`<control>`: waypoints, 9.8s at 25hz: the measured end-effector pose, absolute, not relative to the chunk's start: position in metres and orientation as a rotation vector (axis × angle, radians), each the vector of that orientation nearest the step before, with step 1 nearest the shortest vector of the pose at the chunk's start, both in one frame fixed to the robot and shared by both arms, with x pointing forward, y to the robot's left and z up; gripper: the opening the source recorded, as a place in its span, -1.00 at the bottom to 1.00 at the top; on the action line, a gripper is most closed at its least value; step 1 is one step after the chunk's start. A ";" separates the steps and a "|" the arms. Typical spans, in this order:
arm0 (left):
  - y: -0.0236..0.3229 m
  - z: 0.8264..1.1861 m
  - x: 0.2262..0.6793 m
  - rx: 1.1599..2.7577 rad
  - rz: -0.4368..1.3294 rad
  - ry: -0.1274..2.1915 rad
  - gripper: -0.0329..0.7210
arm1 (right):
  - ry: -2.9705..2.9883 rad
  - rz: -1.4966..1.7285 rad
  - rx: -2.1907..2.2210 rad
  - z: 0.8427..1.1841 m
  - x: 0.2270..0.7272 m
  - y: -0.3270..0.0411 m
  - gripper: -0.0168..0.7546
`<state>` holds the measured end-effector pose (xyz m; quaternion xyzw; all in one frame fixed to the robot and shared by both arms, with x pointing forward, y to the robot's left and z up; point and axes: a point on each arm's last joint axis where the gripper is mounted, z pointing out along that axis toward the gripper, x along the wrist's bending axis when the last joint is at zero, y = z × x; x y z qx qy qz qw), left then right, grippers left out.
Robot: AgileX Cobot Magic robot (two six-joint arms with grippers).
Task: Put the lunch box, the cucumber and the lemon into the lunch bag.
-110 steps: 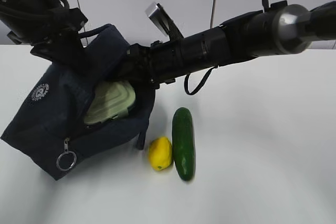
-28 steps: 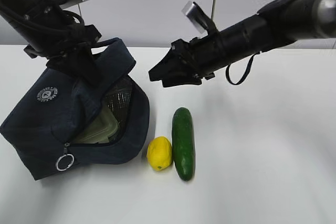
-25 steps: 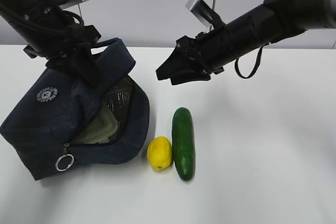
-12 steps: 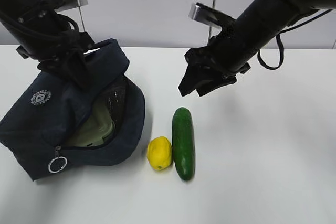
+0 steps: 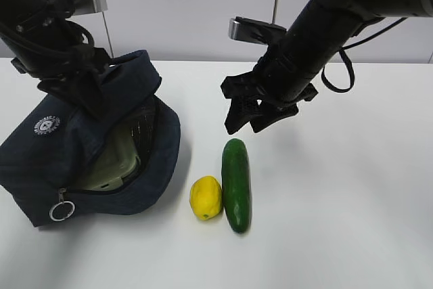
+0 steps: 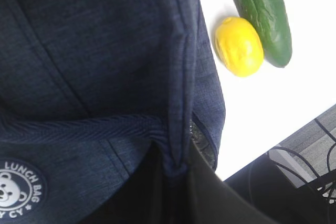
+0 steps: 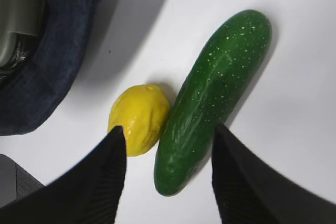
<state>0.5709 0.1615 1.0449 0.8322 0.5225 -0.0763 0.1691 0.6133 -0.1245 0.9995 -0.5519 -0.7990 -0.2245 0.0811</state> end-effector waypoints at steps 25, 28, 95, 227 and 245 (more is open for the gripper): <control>0.163 1.044 0.570 2.399 -0.211 1.463 -0.90 | -2.227 -0.518 -1.822 0.942 0.620 -0.105 0.12; 0.163 1.044 0.570 2.405 -0.215 1.459 -0.90 | -2.252 -0.494 -1.854 0.941 0.622 -0.108 0.12; 0.161 1.045 0.568 2.398 -0.248 1.442 -0.90 | -1.812 -0.996 -1.426 0.971 0.622 -0.088 -0.06; 0.152 1.049 0.567 2.312 -0.347 1.387 -0.90 | -2.363 -0.468 -1.663 0.958 0.586 -0.072 0.35; 0.153 1.049 0.567 2.331 -0.332 1.377 -0.90 | -2.220 -0.526 -1.776 0.921 0.595 -0.064 0.35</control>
